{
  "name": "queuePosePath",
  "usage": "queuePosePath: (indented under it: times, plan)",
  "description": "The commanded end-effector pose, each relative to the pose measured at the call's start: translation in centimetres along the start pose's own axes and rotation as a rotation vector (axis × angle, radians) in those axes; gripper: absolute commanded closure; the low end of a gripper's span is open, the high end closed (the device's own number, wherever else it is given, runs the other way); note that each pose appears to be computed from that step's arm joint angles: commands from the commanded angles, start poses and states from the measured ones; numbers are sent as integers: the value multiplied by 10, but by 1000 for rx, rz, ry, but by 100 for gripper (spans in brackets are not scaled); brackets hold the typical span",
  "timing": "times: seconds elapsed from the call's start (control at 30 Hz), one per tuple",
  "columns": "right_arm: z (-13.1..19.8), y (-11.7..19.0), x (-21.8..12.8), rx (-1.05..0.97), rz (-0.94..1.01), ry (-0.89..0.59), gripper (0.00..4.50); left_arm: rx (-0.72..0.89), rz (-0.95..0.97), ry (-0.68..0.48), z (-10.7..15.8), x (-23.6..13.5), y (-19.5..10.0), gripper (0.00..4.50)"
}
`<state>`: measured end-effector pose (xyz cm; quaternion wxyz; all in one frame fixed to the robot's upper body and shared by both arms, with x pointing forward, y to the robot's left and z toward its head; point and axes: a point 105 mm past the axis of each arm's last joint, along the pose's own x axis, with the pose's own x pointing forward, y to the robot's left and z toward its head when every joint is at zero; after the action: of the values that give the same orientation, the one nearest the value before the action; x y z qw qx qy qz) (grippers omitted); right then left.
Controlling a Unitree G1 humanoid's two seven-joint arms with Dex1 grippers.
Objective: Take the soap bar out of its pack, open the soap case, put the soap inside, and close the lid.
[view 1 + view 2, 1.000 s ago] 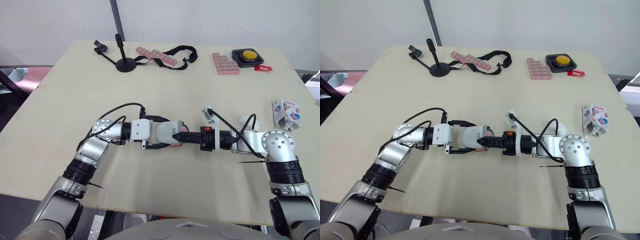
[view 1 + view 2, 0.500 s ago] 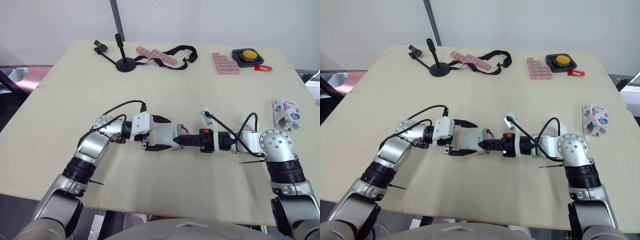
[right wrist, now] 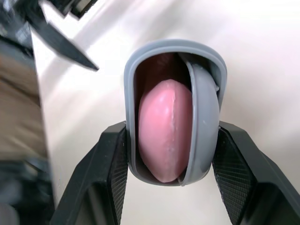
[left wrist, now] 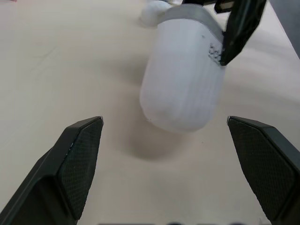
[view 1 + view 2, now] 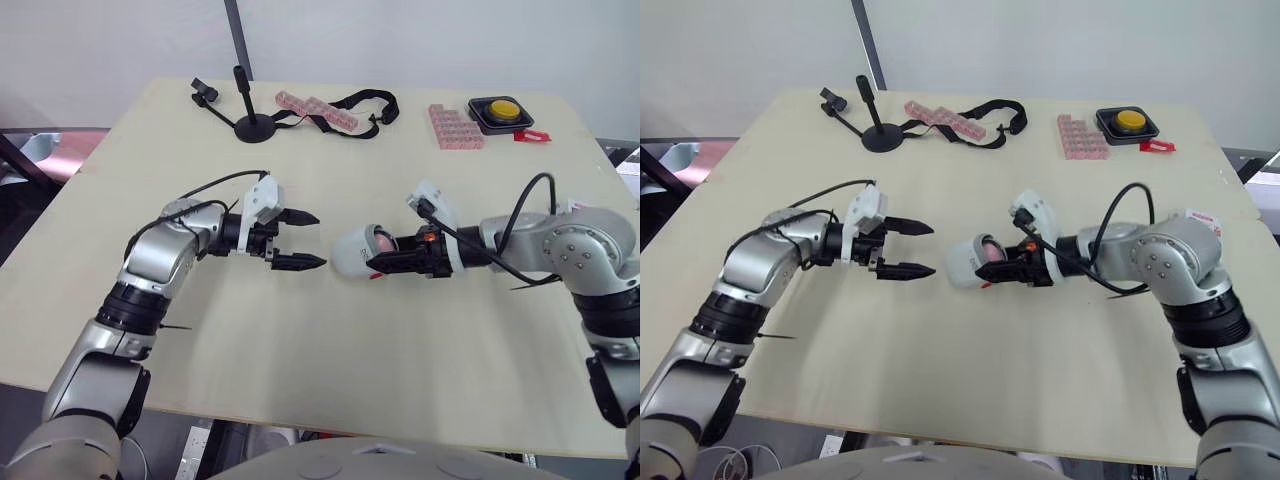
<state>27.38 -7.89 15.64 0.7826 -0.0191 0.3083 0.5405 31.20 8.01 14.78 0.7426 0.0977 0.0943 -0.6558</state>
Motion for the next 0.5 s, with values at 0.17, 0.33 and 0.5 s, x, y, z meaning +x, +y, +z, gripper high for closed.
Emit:
queuePosePath:
  times: [0.17,0.33,0.5]
  plan:
    - [-2,9,-10,-457,-55,281,243,18,-79,-28,28,26,-19,1]
    - [-6,7,-11,-563,-67,360,243,80,-146,7,24,46,-43,1]
    - [-3,4,-10,-633,-81,396,243,115,-135,22,18,61,-47,1]
